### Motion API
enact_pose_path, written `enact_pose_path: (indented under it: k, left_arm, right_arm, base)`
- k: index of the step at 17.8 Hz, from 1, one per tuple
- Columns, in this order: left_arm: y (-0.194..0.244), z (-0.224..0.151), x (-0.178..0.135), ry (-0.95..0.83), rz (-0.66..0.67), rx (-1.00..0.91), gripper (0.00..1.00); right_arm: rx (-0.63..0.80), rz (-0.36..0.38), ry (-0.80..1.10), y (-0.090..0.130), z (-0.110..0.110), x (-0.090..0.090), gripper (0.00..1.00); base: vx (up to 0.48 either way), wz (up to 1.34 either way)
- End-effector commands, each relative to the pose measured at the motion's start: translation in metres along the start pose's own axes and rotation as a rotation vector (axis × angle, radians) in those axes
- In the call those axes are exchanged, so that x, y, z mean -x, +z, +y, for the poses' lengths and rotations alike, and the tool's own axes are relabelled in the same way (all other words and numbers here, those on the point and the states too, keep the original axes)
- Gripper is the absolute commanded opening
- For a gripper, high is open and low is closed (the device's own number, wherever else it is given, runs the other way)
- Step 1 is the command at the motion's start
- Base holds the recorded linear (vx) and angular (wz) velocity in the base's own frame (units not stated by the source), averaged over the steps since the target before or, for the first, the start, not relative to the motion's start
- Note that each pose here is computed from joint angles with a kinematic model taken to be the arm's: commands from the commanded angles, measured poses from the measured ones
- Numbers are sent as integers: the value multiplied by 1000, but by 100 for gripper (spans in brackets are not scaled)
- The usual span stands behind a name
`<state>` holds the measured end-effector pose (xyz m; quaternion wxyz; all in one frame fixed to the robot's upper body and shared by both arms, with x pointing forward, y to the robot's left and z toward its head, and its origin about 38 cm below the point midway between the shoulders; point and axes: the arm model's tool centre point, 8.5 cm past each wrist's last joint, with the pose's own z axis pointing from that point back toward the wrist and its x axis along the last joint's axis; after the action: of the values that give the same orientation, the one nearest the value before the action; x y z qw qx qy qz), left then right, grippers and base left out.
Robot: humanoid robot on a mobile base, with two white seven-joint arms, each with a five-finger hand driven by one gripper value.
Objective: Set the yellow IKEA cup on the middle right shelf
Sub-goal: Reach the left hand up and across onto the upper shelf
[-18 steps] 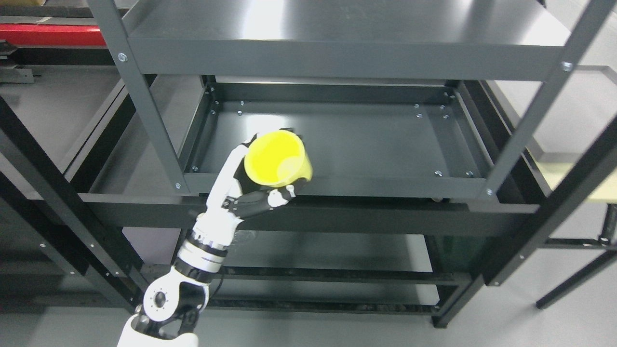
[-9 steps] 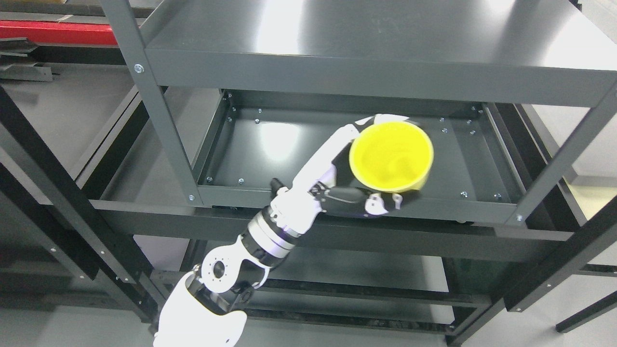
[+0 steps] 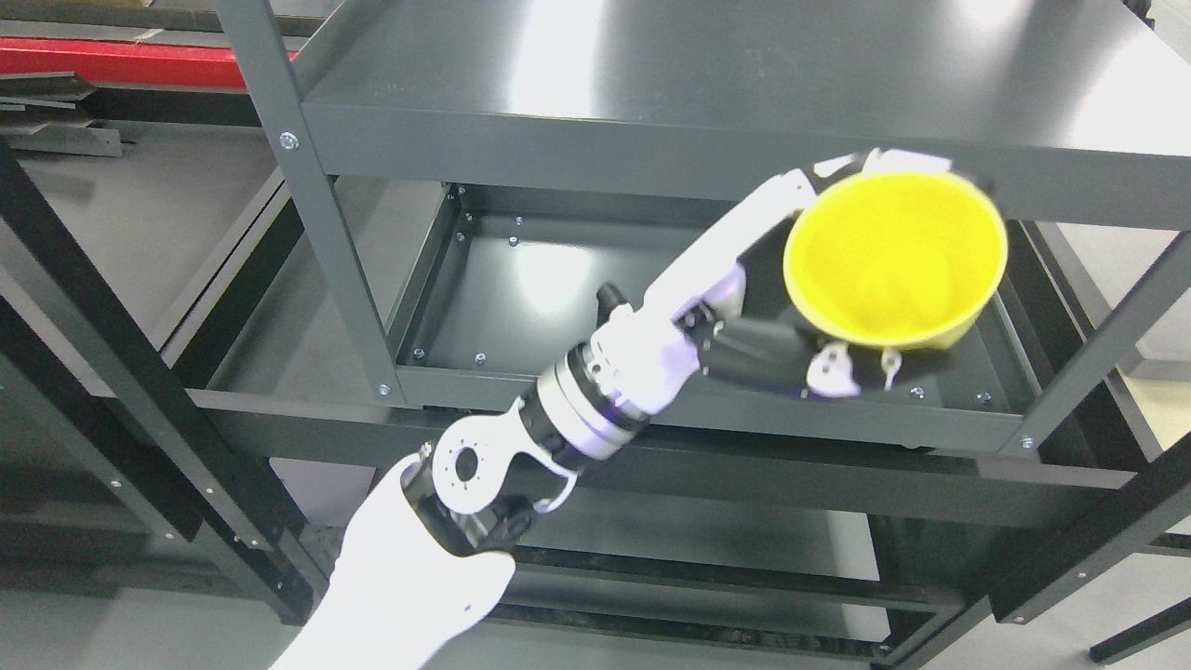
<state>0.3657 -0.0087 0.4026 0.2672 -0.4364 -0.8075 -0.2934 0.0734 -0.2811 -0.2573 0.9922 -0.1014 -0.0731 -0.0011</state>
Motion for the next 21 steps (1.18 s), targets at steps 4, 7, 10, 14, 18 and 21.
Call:
enact_pose_path:
  k: [4, 7, 10, 14, 18, 21]
  left_arm:
    - [-61, 96, -84, -128, 39, -282, 0]
    - [-60, 143, -72, -115, 224, -412, 0]
    - [-46, 190, -57, -60, 408, -544, 0]
    - [-34, 206, -44, -43, 501, -599, 7]
    - [-33, 197, -30, -14, 613, -553, 47]
    - [-34, 190, -26, 11, 647, -487, 72]
  right_arm:
    - [13, 15, -3, -1, -10, 9, 99]
    - [13, 15, -3, -1, -10, 9, 99]
    - [13, 15, -3, -1, -10, 9, 99]
    - [13, 15, -3, -1, -10, 9, 99]
    - [13, 15, -3, -1, -10, 9, 99]
    - [13, 15, -3, -1, -10, 9, 99]
  base:
    - [0, 0]
    - [0, 0]
    - [0, 0]
    - [0, 0]
    - [0, 0]
    - [0, 0]
